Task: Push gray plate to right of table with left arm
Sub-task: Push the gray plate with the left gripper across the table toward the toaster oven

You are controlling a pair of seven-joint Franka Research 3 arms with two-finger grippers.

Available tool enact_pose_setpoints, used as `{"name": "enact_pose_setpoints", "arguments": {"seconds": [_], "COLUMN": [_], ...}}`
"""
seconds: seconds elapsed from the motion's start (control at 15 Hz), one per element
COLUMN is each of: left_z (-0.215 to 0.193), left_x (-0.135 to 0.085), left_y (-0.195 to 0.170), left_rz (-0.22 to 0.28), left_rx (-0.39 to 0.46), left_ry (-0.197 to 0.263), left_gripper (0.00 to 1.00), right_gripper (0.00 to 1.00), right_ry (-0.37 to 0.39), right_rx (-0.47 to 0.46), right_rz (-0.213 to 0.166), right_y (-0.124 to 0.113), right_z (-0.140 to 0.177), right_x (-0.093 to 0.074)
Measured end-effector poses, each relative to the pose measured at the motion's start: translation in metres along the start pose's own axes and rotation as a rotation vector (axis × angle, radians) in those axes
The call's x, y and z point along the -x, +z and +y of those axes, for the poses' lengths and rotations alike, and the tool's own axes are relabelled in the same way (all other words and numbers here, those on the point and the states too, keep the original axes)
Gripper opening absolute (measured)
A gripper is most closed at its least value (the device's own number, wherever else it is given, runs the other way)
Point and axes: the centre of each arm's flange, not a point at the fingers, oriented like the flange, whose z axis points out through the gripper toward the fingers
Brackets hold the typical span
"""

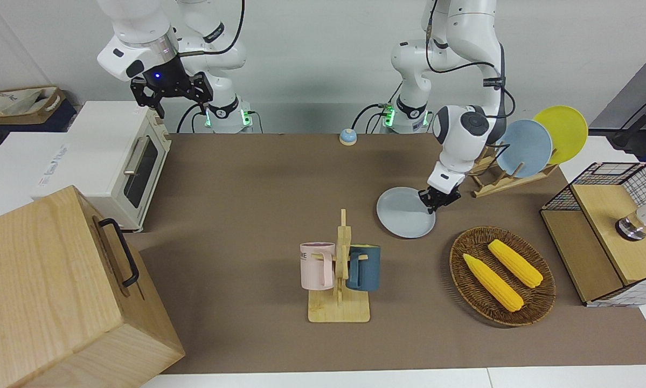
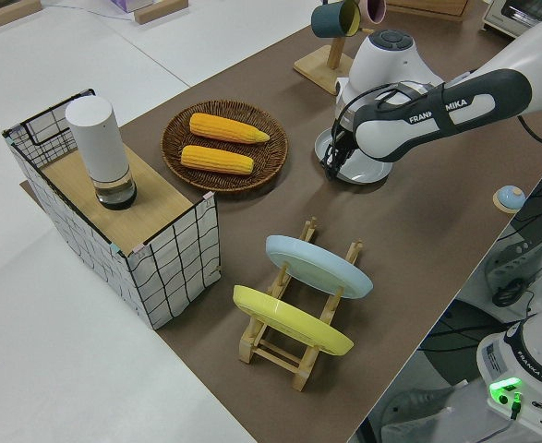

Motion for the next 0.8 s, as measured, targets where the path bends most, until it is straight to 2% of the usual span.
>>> {"name": "enact_pose_setpoints", "arguments": {"seconds": [0.53,0.8], "left_z": [0.051,0.09], "left_x": [0.011,0.022], "left_y": [0.001,0.002], "left_rz": [-0.003,-0.004], "left_rx": [0.009,0.017], "left_ry": [-0.029,-0.051], "left_gripper": [0.02,0.02], "right_gripper": [0.99,0.99], "right_ry": [0.0,0.0], "right_rx": [0.0,0.0], "right_rz": [0.0,0.0], "right_y": [0.0,0.0], "right_z": [0.0,0.0], "right_x": [0.0,0.0]}}
